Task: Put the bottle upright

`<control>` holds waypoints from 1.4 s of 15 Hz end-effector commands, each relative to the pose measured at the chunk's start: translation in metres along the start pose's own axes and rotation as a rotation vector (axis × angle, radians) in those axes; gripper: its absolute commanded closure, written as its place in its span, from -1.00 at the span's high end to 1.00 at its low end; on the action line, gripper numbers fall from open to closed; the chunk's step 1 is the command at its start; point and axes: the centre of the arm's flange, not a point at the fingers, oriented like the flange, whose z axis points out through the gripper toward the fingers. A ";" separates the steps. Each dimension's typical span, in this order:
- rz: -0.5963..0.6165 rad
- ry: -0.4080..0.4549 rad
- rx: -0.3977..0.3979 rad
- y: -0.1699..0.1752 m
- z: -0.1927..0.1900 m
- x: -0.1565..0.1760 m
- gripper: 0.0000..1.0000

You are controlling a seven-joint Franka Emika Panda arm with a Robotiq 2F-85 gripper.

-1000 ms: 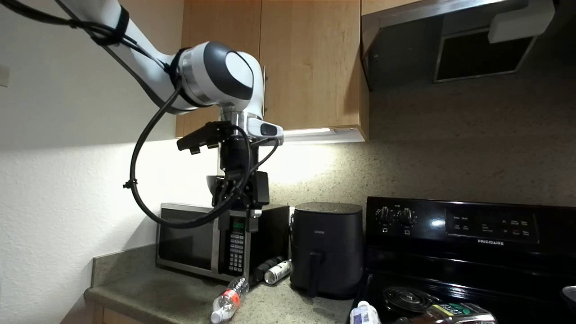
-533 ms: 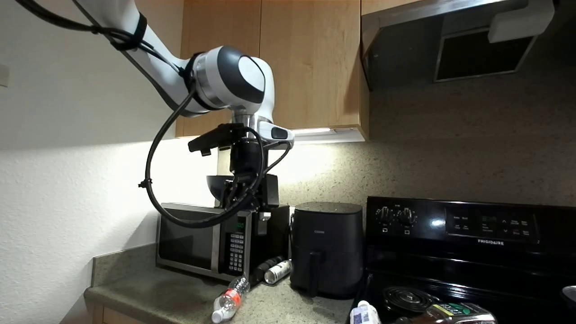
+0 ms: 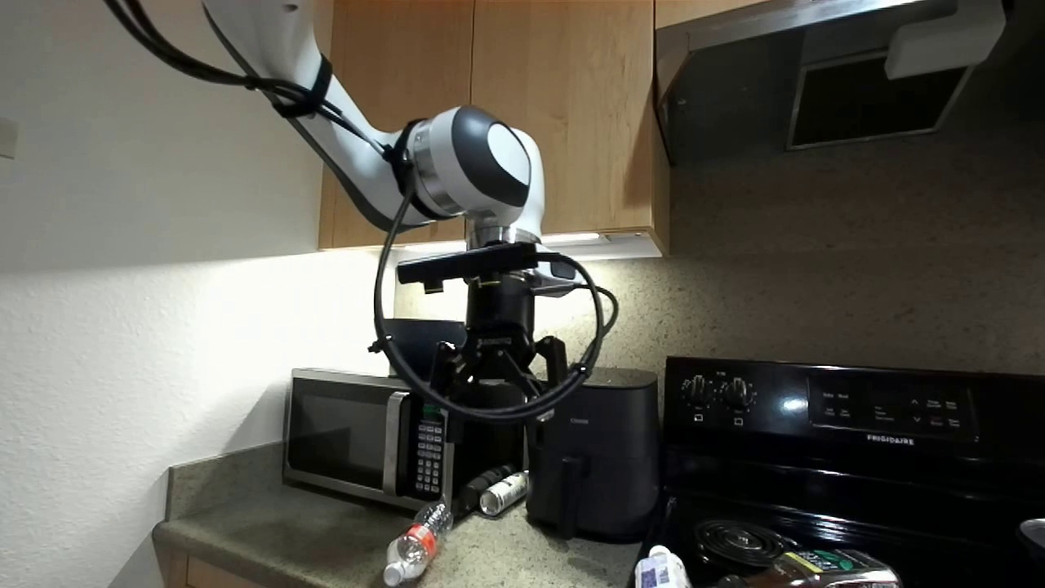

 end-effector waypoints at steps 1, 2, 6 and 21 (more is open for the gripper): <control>-0.150 -0.083 -0.037 0.026 -0.003 0.046 1.00; -0.142 -0.089 -0.043 0.029 -0.004 0.056 1.00; -0.090 -0.075 -0.022 0.025 0.002 0.055 1.00; -0.282 -0.086 -0.167 0.061 0.018 0.154 1.00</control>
